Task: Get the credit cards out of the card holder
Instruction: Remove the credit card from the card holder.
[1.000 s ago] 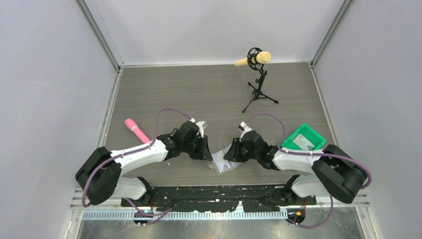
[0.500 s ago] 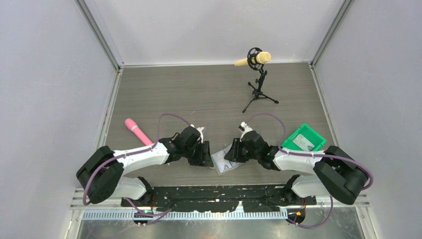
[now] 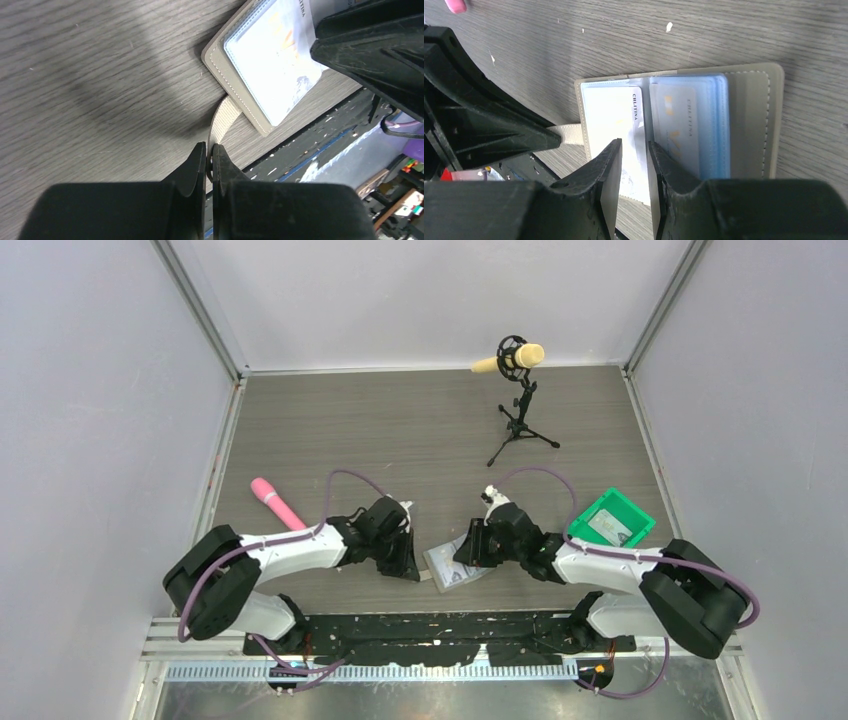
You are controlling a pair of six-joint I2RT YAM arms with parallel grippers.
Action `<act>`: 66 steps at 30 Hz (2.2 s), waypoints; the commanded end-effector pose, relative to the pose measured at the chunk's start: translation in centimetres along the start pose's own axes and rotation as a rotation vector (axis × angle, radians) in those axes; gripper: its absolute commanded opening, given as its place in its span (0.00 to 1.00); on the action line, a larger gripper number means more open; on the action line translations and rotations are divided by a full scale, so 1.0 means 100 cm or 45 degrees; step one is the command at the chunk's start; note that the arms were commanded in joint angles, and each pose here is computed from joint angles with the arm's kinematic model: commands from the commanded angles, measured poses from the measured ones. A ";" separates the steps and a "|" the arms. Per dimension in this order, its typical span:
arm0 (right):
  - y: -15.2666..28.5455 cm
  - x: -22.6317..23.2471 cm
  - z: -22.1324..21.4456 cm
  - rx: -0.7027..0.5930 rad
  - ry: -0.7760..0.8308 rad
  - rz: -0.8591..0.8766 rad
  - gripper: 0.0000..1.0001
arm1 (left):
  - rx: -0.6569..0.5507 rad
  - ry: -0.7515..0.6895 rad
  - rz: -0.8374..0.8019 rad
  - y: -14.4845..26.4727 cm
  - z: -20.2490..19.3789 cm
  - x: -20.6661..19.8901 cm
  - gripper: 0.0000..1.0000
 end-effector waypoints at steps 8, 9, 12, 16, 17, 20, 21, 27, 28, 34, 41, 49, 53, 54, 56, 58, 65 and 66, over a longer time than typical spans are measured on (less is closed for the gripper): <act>0.003 0.008 0.006 0.011 0.064 0.035 0.34 | -0.056 -0.073 0.115 0.013 0.020 0.022 0.00; 0.000 0.007 0.004 0.020 0.053 0.028 0.34 | -0.054 -0.073 0.114 0.012 0.020 0.022 0.00; -0.004 0.007 0.004 0.020 0.033 0.043 0.33 | -0.048 -0.073 0.105 0.010 0.020 0.022 0.00; -0.008 0.006 0.002 0.023 0.008 0.051 0.33 | -0.052 -0.077 0.109 0.009 0.020 0.023 0.00; -0.009 0.006 0.002 0.027 0.005 0.051 0.33 | -0.051 -0.078 0.110 0.009 0.020 0.024 0.00; -0.011 0.006 0.000 0.031 -0.007 0.058 0.33 | -0.051 -0.079 0.111 0.008 0.020 0.024 0.00; -0.011 0.005 0.000 0.031 -0.011 0.059 0.33 | -0.051 -0.079 0.111 0.008 0.020 0.024 0.00; -0.013 0.003 -0.002 0.033 -0.026 0.051 0.33 | -0.052 -0.077 0.115 0.007 0.020 0.025 0.00; -0.013 0.003 -0.002 0.034 -0.028 0.050 0.32 | -0.052 -0.077 0.116 0.007 0.019 0.025 0.00; -0.012 -0.002 -0.001 0.031 -0.036 -0.018 0.30 | -0.056 -0.077 0.129 0.009 0.019 0.027 0.00; -0.013 0.004 -0.003 0.054 -0.062 0.009 0.33 | -0.055 -0.076 0.124 0.008 0.019 0.027 0.00; -0.009 -0.005 -0.003 0.051 -0.143 -0.108 0.36 | -0.063 -0.078 0.126 0.009 0.019 0.027 0.00; -0.006 -0.009 0.001 0.018 -0.116 -0.170 0.37 | -0.071 -0.072 0.119 0.009 0.019 0.026 0.00; -0.004 -0.008 0.002 0.016 -0.100 -0.177 0.37 | -0.072 -0.073 0.118 0.010 0.019 0.026 0.00; -0.002 -0.008 0.003 0.012 -0.074 -0.207 0.37 | -0.074 -0.073 0.117 0.010 0.019 0.026 0.00; -0.002 -0.009 0.003 0.014 -0.064 -0.228 0.37 | -0.076 -0.074 0.115 0.010 0.020 0.025 0.00; -0.012 0.000 -0.001 0.045 -0.054 -0.116 0.37 | -0.067 -0.076 0.116 0.009 0.020 0.026 0.00; -0.013 0.000 -0.003 0.051 -0.065 -0.107 0.37 | -0.065 -0.075 0.116 0.008 0.020 0.026 0.00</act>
Point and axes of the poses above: each gripper's point midway between its finger pads, its own y axis back along the fingers, its own x axis along the line the jaws close on, z = x × y, the point moved 4 cm from there along y, back along the fingers, and after that the axes turned 4 degrees about -y, right-handed, at the moved point
